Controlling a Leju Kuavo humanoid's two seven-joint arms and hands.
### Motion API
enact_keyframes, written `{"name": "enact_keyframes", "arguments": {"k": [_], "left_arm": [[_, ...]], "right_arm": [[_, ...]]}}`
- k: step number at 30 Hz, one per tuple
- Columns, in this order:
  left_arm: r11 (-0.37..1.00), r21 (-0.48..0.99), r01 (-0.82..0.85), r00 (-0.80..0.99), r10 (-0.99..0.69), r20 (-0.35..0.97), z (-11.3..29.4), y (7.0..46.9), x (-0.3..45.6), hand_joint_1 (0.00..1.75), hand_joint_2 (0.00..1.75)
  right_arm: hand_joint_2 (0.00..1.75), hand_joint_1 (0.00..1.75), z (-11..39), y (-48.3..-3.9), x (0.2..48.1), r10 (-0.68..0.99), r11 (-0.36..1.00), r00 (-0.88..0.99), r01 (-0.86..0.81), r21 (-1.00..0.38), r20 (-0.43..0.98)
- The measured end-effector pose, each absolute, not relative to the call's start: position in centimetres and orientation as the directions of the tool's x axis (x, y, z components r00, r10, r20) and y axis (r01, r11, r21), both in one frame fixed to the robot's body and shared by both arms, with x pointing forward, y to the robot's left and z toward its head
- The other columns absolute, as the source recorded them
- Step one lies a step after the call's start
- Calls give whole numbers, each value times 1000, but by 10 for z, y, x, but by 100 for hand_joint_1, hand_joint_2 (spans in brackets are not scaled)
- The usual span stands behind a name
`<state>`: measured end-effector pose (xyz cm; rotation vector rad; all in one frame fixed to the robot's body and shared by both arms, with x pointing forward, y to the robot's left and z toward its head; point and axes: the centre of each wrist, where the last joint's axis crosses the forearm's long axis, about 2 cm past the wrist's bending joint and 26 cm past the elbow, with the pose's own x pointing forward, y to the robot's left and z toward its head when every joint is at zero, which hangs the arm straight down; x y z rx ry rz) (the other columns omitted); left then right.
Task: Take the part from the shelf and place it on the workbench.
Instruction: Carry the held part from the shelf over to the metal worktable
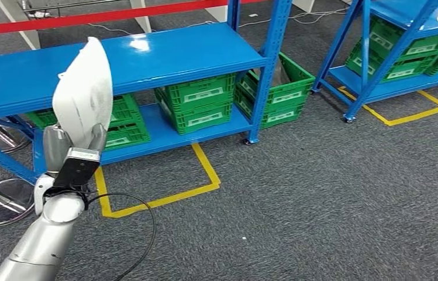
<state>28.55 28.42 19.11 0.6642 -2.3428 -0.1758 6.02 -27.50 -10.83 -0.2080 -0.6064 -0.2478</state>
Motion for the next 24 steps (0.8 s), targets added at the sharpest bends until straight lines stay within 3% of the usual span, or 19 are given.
{"name": "enact_keyframes", "arguments": {"k": [24], "left_arm": [[922,281,-267,-717,-385,581,192,278,289,175,175]], "right_arm": [[175,0,-110,-285,45,-242,899,829,387,-205,504]]}}
